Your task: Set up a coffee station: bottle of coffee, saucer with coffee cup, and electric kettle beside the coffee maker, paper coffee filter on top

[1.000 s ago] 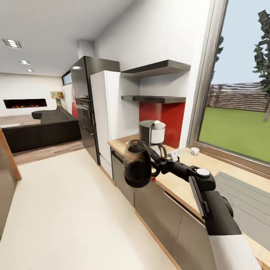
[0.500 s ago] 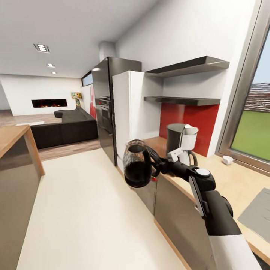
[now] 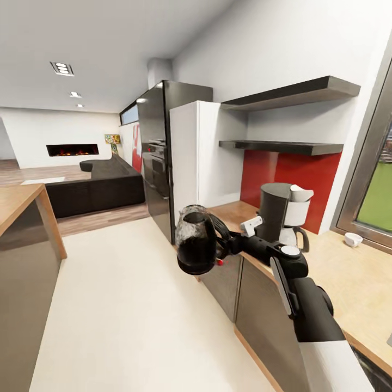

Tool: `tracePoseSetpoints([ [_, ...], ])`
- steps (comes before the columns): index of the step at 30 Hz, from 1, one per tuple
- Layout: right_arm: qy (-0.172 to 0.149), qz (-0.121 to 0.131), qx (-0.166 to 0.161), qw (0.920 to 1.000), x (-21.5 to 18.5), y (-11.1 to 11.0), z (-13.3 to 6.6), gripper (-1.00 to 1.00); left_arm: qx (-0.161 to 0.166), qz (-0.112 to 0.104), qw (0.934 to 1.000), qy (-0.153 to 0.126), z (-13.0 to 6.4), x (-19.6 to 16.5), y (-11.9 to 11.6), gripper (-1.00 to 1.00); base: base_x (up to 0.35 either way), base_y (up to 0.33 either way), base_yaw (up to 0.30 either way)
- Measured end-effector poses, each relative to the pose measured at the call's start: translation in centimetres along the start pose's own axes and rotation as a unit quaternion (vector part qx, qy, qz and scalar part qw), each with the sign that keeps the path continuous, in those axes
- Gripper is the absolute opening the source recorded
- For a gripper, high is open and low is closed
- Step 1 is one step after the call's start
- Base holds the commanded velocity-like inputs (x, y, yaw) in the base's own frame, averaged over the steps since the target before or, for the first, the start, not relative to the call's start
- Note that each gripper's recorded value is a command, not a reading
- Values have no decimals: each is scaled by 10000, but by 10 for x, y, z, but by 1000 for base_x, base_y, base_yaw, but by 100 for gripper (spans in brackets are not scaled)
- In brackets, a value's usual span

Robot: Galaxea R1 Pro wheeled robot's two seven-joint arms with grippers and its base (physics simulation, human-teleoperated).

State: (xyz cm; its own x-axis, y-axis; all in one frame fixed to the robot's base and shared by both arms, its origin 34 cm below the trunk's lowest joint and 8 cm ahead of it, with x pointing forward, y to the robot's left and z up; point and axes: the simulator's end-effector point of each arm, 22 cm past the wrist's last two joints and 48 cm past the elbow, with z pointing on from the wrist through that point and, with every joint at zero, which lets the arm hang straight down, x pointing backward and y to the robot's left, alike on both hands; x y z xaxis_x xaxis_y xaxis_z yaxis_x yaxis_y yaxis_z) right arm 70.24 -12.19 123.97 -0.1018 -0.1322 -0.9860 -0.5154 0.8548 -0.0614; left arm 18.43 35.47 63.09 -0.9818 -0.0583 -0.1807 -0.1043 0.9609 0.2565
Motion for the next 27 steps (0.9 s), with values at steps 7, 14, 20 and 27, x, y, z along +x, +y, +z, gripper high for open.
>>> tracePoseSetpoints([
  [7,14,19,-5,10000,2,1,1,-100,0,0,10000,0,0,0,0,100,251,182,0],
  [14,15,18,-3,10000,2,1,1,-100,0,2,10000,2,0,0,0,100,277,209,0],
  [20,16,18,-2,10000,2,1,1,-100,0,1,10000,3,0,0,0,100,280,212,0],
  [27,16,18,-2,10000,2,1,1,-100,0,2,10000,1,0,0,0,100,281,213,0],
])
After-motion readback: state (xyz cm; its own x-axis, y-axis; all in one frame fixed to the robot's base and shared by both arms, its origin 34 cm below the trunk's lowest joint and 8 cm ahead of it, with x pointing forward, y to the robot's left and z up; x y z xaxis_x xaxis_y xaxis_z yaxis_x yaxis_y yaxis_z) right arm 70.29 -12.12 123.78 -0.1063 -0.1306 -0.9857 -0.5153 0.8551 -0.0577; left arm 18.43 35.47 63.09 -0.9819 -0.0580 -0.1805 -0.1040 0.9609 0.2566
